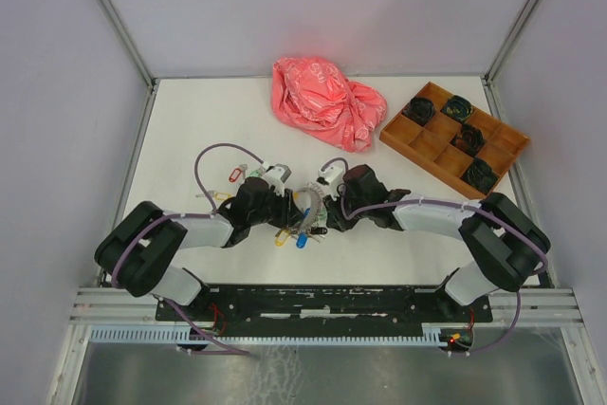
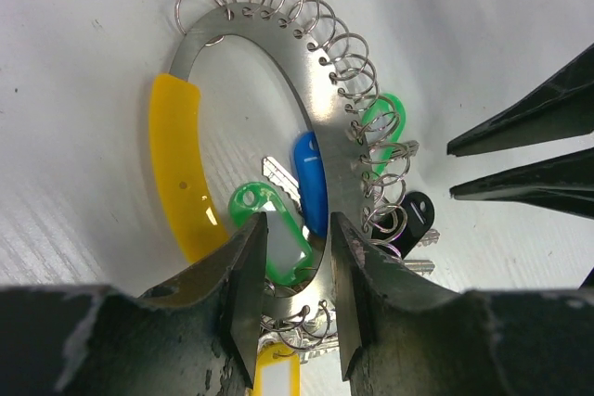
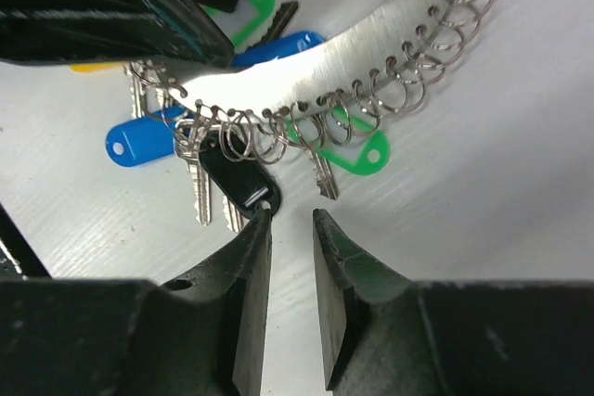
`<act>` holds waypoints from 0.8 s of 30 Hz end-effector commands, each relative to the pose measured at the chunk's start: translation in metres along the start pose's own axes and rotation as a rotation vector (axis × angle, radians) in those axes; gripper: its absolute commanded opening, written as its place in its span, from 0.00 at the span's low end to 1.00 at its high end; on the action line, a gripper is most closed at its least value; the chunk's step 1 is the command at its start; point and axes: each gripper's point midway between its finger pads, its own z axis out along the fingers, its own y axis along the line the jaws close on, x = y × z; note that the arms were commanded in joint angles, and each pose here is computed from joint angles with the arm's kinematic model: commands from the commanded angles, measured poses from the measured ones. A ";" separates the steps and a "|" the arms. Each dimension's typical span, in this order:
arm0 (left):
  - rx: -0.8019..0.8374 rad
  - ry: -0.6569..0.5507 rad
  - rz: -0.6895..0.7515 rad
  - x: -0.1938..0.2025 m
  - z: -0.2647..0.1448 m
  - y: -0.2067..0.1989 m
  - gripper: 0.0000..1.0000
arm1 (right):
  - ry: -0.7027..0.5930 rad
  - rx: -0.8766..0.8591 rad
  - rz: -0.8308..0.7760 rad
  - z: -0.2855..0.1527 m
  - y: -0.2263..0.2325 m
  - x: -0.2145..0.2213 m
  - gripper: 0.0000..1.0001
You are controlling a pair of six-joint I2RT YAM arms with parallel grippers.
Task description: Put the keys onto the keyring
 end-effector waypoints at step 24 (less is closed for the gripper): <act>-0.004 0.012 0.038 -0.007 0.004 0.000 0.40 | -0.013 -0.142 -0.226 0.013 0.022 -0.066 0.27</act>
